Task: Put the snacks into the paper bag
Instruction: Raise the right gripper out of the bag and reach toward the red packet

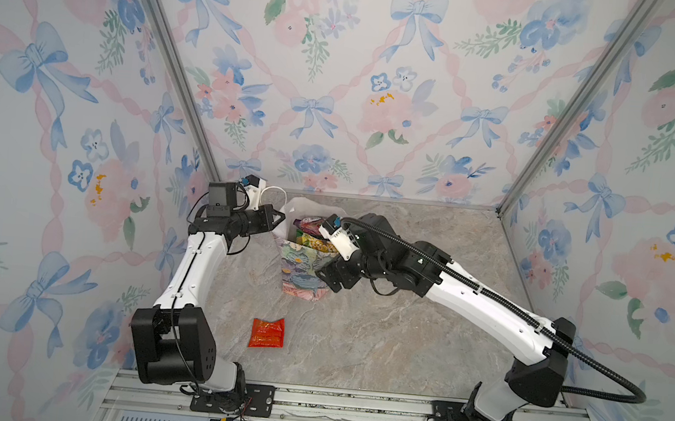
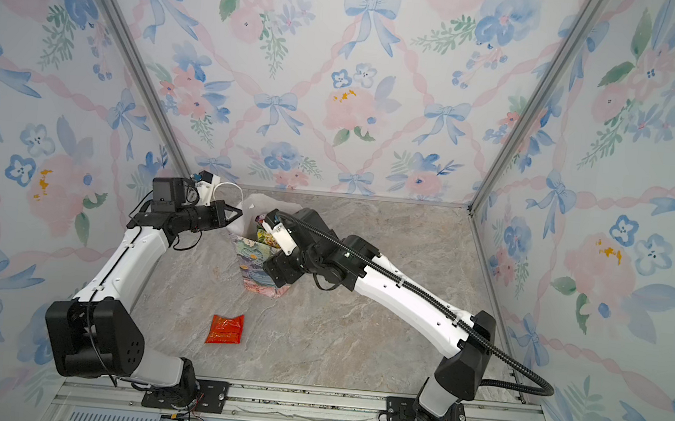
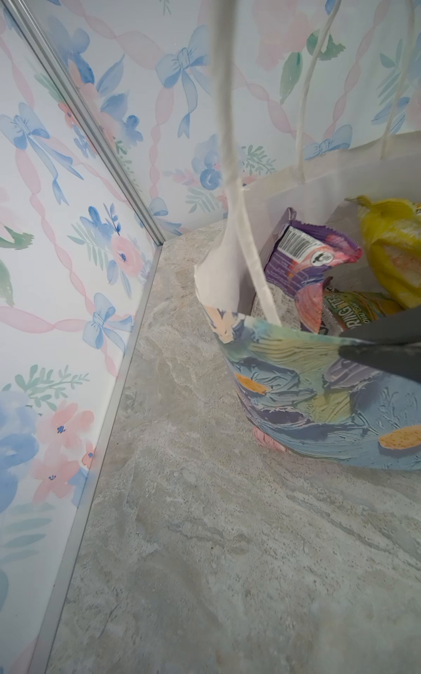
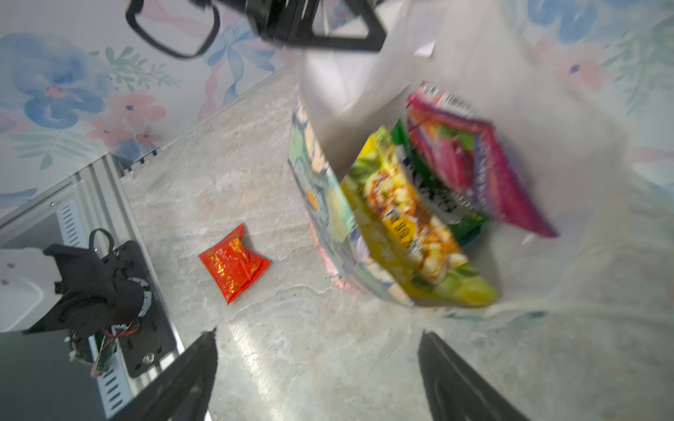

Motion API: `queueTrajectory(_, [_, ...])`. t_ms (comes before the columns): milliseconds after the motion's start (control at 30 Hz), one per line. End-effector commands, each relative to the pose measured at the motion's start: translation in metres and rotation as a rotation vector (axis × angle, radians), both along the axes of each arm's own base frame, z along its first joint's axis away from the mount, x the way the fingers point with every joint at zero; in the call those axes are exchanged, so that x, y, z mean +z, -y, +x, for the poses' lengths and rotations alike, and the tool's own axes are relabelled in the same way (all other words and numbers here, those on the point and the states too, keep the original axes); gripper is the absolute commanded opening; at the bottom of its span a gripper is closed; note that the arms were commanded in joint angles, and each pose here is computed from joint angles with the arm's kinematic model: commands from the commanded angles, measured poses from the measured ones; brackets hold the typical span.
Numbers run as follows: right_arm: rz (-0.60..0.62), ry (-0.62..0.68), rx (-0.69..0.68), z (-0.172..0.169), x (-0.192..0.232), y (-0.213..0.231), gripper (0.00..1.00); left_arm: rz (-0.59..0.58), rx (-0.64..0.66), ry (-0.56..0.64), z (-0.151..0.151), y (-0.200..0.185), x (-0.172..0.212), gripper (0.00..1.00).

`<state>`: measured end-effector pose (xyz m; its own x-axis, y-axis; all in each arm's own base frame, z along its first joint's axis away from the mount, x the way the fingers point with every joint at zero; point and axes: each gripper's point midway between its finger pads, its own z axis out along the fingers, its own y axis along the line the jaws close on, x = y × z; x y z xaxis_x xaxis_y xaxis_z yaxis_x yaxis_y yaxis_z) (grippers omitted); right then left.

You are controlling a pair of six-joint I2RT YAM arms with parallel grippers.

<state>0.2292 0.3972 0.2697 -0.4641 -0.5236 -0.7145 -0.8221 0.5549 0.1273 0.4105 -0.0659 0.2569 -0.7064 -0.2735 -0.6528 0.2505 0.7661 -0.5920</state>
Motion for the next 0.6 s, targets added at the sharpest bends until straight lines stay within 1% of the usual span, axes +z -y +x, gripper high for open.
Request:
queueTrajectory(0, [0.061,-0.134,0.043,-0.040,-0.024,-0.018,0.83,0.026,0.021,-0.025,-0.005,-0.008,-0.010,0.00])
queueTrajectory(67, [0.024,-0.188,0.056,-0.054,-0.054,-0.024,0.78,0.028,0.026,-0.022,-0.005,-0.010,-0.010,0.00])
queueTrajectory(167, [-0.052,-0.226,0.083,-0.068,-0.095,-0.039,0.74,0.030,0.032,-0.019,-0.005,-0.012,-0.009,0.00])
queueTrajectory(300, [-0.139,-0.246,0.107,-0.070,-0.136,-0.061,0.67,0.032,0.035,-0.020,-0.005,-0.013,-0.009,0.00])
queueTrajectory(433, [-0.200,-0.275,0.141,-0.067,-0.171,-0.081,0.65,0.030,0.036,-0.023,-0.005,-0.013,-0.010,0.00])
queueTrajectory(567, [-0.275,-0.305,0.177,-0.066,-0.198,-0.095,0.65,0.028,0.033,-0.024,-0.005,-0.012,-0.010,0.00])
